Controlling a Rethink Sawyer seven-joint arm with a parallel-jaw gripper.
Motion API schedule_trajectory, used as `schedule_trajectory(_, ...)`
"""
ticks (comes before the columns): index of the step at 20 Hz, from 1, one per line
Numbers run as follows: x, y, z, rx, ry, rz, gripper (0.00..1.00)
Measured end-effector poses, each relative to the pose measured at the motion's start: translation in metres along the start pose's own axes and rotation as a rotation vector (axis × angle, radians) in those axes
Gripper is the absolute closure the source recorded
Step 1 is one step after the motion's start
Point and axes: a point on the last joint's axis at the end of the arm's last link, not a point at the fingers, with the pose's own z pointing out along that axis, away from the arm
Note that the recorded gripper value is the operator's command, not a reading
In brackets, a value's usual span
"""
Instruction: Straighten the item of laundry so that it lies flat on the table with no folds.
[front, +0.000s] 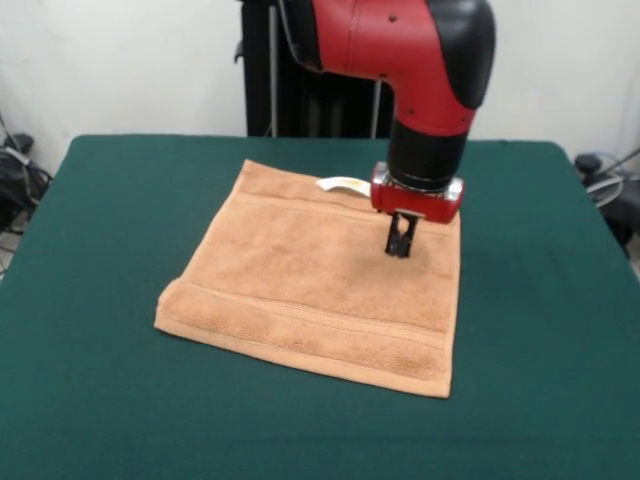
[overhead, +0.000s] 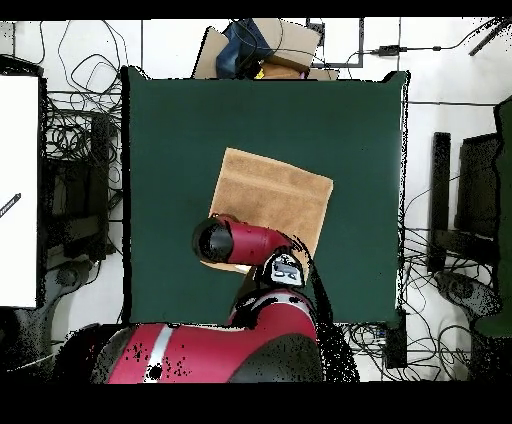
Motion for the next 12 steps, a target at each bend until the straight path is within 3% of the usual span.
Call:
schedule_trajectory(4,0.0044,0.0079,0.0,-0.002,-0.02,0.009,1.0)
schedule_trajectory(12,0.003,0.0001,0.0019,-0.03,-0.03,0.064,1.0)
